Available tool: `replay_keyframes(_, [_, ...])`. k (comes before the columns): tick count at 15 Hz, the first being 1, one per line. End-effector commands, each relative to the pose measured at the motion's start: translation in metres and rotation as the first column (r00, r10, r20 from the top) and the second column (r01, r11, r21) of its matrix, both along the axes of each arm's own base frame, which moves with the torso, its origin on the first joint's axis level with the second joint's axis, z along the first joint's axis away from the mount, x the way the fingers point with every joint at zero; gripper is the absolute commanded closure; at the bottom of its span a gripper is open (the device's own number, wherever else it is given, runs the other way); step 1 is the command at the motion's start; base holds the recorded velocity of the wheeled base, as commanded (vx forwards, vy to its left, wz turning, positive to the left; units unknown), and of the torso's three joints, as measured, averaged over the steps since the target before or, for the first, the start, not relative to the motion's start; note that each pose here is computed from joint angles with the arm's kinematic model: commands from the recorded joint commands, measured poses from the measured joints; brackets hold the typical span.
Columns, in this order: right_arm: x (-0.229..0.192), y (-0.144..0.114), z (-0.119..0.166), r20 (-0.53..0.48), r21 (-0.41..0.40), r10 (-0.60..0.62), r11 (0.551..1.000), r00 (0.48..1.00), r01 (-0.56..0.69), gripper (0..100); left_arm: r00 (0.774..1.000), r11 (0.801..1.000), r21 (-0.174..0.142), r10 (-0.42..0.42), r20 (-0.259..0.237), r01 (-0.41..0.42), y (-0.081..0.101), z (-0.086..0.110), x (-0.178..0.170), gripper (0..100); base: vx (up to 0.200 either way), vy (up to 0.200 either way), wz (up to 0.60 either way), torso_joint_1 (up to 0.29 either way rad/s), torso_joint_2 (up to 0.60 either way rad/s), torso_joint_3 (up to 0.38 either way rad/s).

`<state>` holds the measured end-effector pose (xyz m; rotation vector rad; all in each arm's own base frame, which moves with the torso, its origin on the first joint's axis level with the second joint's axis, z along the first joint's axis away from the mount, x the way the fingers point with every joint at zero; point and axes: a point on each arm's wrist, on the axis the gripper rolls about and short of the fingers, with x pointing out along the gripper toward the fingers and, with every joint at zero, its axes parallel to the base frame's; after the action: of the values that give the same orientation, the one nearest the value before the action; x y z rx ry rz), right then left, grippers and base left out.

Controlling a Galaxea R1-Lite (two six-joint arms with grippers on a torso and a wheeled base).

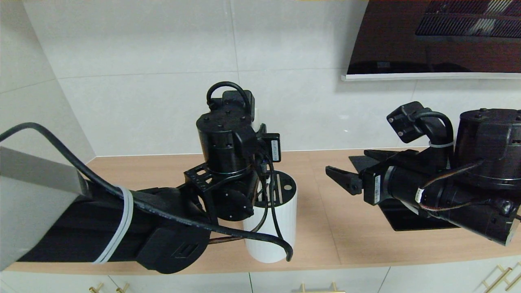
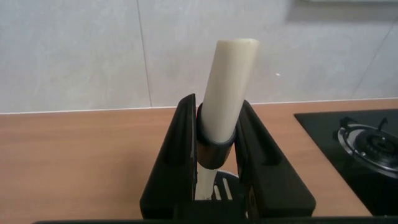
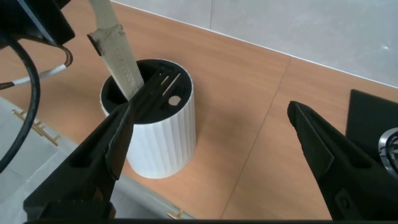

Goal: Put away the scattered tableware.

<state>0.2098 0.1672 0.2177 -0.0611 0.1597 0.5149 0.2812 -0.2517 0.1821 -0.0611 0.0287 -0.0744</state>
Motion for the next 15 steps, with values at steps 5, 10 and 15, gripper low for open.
replay_keyframes(5, [0.002,0.001,-0.002,-0.003,-0.003,0.0,1.0,1.0,0.0,0,0.998,0.998,-0.059,0.005,0.067,-0.002,0.015,0.037,-0.015,100,0.0,0.0,0.0,0.0,0.0,0.0])
replay_keyframes(10, [0.002,0.002,-0.002,-0.004,-0.004,0.0,1.0,1.0,0.0,0,0.996,0.997,-0.075,0.005,0.086,0.001,0.019,0.046,-0.019,100,0.0,0.0,0.0,0.0,0.0,0.0])
replay_keyframes(15, [0.002,0.001,-0.002,-0.003,-0.003,0.0,1.0,1.0,0.0,0,0.998,0.999,-0.054,-0.004,0.064,0.007,0.016,0.038,-0.02,100,0.0,0.0,0.0,0.0,0.0,0.0])
